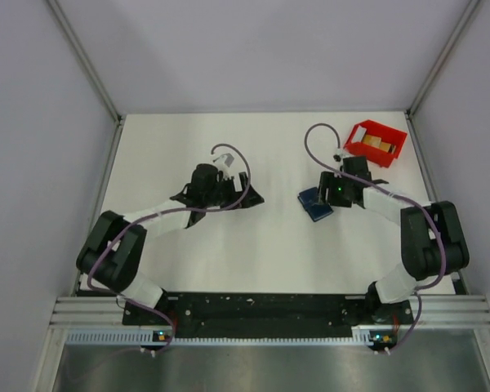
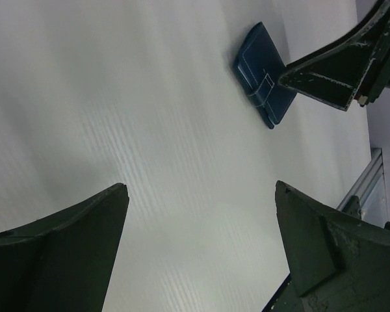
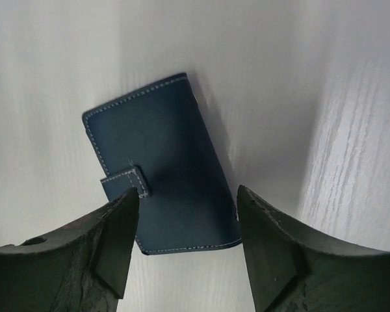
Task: Put the credit cards into the card holder
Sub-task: Turn over the card holder at the center of the board.
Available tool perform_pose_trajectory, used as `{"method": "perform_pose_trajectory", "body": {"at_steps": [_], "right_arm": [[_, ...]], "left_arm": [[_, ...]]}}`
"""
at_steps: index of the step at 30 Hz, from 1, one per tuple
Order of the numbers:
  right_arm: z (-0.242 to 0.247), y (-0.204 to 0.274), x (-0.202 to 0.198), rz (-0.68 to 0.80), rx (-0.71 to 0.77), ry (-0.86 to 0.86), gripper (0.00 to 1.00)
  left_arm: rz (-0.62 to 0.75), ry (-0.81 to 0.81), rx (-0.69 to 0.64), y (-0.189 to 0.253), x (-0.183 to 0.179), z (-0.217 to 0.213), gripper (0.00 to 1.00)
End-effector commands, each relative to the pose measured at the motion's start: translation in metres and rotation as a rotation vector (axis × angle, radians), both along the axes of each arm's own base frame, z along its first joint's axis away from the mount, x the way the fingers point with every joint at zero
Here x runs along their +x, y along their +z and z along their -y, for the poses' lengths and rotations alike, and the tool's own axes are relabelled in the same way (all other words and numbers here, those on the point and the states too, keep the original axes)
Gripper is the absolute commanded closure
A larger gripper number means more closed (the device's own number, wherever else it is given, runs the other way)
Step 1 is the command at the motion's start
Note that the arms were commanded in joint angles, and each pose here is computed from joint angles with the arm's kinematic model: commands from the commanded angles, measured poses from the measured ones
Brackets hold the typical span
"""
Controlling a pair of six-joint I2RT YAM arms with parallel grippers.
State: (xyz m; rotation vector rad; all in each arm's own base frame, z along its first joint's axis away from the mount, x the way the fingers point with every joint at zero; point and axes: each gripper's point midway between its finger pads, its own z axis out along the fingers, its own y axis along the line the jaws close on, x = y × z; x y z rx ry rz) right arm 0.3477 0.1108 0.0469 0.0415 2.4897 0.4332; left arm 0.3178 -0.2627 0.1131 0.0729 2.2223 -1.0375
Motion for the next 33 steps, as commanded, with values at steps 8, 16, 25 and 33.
{"method": "perform_pose_trajectory", "body": {"at_steps": [8,16,25,33], "right_arm": [[-0.003,-0.029,-0.024,-0.139,0.001,0.068,0.47],[-0.005,-0.021,-0.016,-0.111,0.013,0.046,0.98],[-0.002,0.066,-0.013,0.147,-0.199,0.013,1.00],[0.013,0.058,-0.050,0.131,-0.759,-0.021,1.00]], "left_arm": [[0.036,-0.136,-0.065,0.019,0.006,0.045,0.03],[0.034,-0.133,-0.056,0.019,0.002,0.042,0.03],[0.061,0.018,0.044,0.028,0.010,0.013,0.03],[0.039,0.496,0.322,0.028,0.021,-0.091,0.02]]}}
